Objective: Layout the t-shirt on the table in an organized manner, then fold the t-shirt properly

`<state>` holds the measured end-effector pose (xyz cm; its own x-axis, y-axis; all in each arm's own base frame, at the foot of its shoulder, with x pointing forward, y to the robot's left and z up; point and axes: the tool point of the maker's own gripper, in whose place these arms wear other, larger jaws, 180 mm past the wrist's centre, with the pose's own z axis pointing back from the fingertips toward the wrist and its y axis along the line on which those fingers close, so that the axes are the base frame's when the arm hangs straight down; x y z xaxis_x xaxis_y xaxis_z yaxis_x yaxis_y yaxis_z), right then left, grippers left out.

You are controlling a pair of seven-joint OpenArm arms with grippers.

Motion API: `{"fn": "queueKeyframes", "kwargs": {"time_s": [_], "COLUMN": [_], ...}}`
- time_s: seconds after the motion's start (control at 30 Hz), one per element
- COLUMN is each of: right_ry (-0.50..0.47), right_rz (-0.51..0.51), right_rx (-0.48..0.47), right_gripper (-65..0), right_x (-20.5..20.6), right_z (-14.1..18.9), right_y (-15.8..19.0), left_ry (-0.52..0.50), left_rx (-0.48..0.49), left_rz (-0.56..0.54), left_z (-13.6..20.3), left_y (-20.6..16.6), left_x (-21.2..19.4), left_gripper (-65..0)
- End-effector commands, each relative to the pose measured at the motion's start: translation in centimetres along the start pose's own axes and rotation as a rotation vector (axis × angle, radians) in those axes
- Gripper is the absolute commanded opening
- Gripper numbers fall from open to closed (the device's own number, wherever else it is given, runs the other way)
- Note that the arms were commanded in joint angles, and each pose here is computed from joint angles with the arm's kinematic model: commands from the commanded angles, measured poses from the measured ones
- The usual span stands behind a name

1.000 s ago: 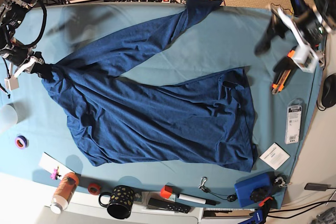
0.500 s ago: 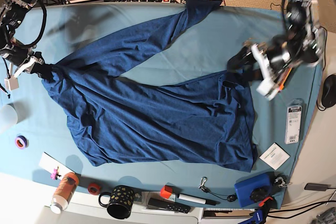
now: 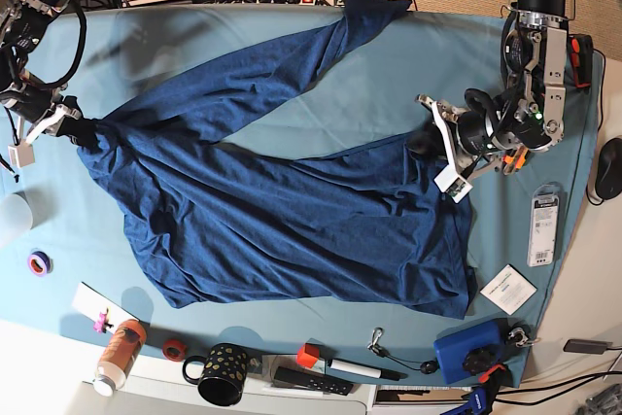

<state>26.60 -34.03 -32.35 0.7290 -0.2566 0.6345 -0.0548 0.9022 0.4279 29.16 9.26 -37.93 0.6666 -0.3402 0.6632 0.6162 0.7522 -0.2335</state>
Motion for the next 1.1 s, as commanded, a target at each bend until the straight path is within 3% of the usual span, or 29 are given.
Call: {"fn": "queueKeyframes", "kwargs": {"time_s": [0.0, 0.2, 0.5, 0.7, 0.8, 1.07], "right_ry": [-0.047, -0.047, -0.067, -0.067, -0.067, -0.067], "right_rz": [0.036, 0.036, 0.030, 0.027, 0.027, 0.028], "right_rx": [-0.002, -0.002, 0.025, 0.028, 0.028, 0.027], "right_gripper": [-65.0, -65.0, -65.0, -65.0, -65.0, -65.0], "right_x": [1.9, 1.8, 2.2, 2.1, 2.1, 2.1], "right_z": [0.8, 0.8, 0.8, 0.7, 0.7, 0.7], "right_y": [0.1, 0.1, 0.6, 0.7, 0.7, 0.6], "left_ry": [-0.013, 0.040, 0.052, 0.048, 0.036, 0.020], "left_rx": [0.008, 0.050, 0.181, 0.190, 0.160, 0.202], "left_rz": [-0.016, -0.033, 0.079, 0.186, 0.203, 0.250], "left_z": [0.6, 1.8, 5.1, 6.8, 7.8, 9.5], "left_y": [0.4, 2.1, 6.4, 6.8, 6.6, 7.9], "left_x": [0.7, -0.5, -2.0, -5.1, -5.8, -6.2], "left_gripper": [-65.0, -65.0, -65.0, -65.0, -65.0, -65.0]}}
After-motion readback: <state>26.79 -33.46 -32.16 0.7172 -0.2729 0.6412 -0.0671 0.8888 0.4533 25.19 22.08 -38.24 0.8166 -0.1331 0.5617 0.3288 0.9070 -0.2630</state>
